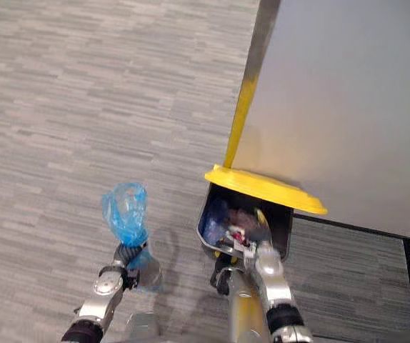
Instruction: Gather rubbish on tea table into small bin, then transfer packed bag to large trash can.
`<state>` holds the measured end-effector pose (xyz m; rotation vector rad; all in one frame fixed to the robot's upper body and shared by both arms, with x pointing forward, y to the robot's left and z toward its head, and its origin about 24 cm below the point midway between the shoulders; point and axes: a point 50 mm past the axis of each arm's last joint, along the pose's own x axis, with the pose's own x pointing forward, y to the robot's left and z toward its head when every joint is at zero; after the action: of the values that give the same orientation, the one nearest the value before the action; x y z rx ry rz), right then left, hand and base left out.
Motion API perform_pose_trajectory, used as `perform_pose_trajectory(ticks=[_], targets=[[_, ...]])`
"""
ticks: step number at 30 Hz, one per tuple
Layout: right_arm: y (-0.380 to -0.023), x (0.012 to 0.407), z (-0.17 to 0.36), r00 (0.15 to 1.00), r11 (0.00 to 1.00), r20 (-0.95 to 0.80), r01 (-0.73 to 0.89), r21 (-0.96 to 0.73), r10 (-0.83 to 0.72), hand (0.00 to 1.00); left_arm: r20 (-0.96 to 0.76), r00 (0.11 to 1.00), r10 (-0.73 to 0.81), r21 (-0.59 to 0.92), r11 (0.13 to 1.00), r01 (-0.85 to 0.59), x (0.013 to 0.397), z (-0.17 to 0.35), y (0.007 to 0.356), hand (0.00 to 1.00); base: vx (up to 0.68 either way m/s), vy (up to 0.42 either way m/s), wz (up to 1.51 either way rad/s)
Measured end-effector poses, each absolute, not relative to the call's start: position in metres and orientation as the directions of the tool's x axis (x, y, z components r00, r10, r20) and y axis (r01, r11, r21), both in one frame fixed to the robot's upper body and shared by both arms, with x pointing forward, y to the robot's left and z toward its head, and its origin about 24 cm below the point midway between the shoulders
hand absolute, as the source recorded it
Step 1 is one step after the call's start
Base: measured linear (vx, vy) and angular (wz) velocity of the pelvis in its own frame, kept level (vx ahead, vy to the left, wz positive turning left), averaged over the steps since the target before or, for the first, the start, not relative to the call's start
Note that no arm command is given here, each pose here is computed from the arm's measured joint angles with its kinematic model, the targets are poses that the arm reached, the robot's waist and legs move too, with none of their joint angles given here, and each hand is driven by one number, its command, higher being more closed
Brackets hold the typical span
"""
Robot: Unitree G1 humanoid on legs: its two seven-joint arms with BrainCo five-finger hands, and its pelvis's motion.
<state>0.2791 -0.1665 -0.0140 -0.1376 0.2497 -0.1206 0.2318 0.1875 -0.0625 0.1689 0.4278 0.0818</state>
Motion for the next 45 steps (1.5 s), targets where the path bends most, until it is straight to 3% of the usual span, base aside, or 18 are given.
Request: perform_pose_trajectory(ticks=[7,13,19,26,33,45], targets=[[-0.193,0.337,0.072,0.995,0.937,0.040,0.103,-0.335,-0.095,0.00,-0.288,0.948,0.138,0.220,0.973,-0.075,0.261,-0.034,0.202,1.00,-0.12,-0.065,0.15],[-0.223,0.360,0.123,0.982,0.866,0.156,0.171,-0.469,-0.110,0.00,-0.240,0.966,0.096,0.200,0.979,-0.048,0.274,-0.022,0.194,1.00,-0.01,-0.004,-0.01],[-0.250,0.360,0.131,0.975,0.822,0.153,0.219,-0.526,-0.161,0.00,-0.188,0.980,0.072,0.214,0.976,-0.031,0.283,-0.008,0.195,1.00,0.00,0.016,0.12],[-0.256,0.362,0.139,0.971,0.811,0.169,0.234,-0.536,-0.169,0.00,-0.077,0.997,0.019,0.191,0.982,-0.004,0.301,0.021,0.184,1.00,0.01,0.048,0.13],[-0.249,0.367,0.146,0.973,0.801,0.186,0.217,-0.558,-0.134,0.00,0.137,0.977,-0.165,0.209,0.969,0.135,0.320,0.074,0.142,1.00,0.05,0.075,0.05],[-0.233,0.375,0.174,0.966,0.758,0.255,0.205,-0.620,-0.052,0.00,0.245,0.848,-0.470,0.225,0.878,0.422,0.322,0.112,0.047,1.00,0.03,0.048,-0.06]])
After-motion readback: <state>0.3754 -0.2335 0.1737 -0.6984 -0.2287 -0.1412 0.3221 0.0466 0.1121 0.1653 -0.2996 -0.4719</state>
